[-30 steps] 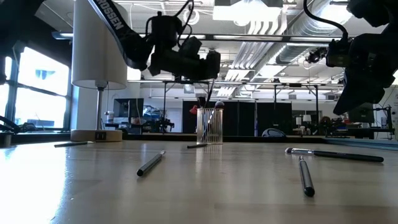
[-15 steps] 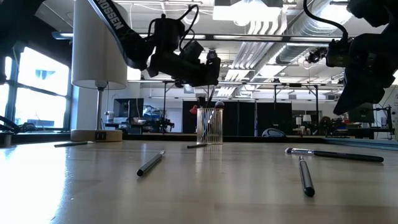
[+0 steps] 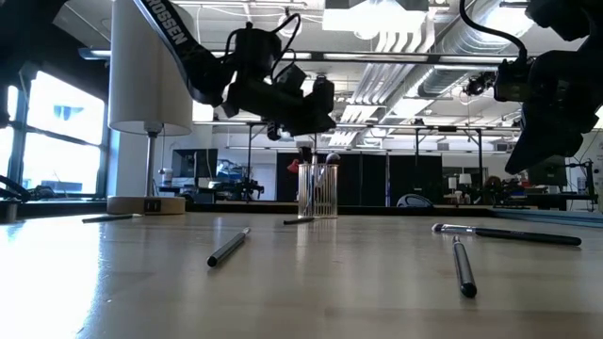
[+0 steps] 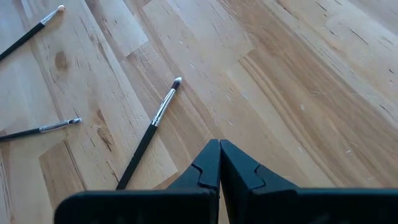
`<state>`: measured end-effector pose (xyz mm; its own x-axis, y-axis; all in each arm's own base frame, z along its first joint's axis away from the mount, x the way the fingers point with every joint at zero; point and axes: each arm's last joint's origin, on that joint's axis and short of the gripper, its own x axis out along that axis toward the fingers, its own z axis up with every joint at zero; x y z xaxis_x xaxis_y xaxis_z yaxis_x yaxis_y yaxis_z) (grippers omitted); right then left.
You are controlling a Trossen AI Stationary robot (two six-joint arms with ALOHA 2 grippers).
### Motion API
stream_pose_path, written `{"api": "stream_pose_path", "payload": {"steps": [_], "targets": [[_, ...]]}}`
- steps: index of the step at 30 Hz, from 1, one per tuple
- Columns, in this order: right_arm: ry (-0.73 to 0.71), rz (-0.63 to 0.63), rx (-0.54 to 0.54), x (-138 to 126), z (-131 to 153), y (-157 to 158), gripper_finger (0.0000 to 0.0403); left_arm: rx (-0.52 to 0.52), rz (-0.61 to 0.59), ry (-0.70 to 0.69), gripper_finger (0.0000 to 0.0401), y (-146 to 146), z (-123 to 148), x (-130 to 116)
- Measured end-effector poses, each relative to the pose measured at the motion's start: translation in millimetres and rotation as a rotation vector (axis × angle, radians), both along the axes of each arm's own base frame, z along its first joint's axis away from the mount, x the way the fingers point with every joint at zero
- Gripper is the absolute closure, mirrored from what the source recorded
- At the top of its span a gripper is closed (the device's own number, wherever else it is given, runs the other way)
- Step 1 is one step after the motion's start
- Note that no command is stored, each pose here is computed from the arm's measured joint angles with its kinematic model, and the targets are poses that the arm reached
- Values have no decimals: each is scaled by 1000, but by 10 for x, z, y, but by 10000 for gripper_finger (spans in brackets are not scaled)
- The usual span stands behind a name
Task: Sort items
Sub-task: Put the angle shadow brush into the glass
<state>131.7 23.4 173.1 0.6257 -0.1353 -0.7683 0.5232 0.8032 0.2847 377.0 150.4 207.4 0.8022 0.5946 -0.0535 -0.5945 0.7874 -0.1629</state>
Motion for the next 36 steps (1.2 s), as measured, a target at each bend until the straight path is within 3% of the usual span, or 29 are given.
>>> {"api": "stream_pose_path", "payload": {"steps": [3, 7, 15, 20, 23, 26, 30, 32, 36], "targets": [[-2, -13, 7, 0, 0, -1, 402, 11, 2, -11, 268, 2, 15, 0], [-5, -17, 2, 1, 1, -2, 400, 100, -8, 19, 245, -35, 65, 6], [-5, -8, -24, 2, 4, -6, 401, 231, -92, -41, 252, -408, 564, 160], [-6, -6, -25, 3, 5, -6, 397, 223, -183, 8, 270, -844, 991, 393], [-6, -5, -25, 3, 5, -6, 397, 187, -265, 163, 289, -1116, 1199, 483], [-7, -5, -25, 3, 5, -6, 400, 85, -317, 282, 317, -1344, 1352, 504], [-17, -5, -22, 11, 11, -4, 401, -103, -331, 401, 368, -1560, 1282, 495], [-24, -5, -21, 16, 15, -3, 399, -190, -337, 396, 392, -1652, 1276, 471], [-30, -10, -25, 20, 19, -4, 396, -331, -365, 480, 389, -1780, 1150, 396]]}}
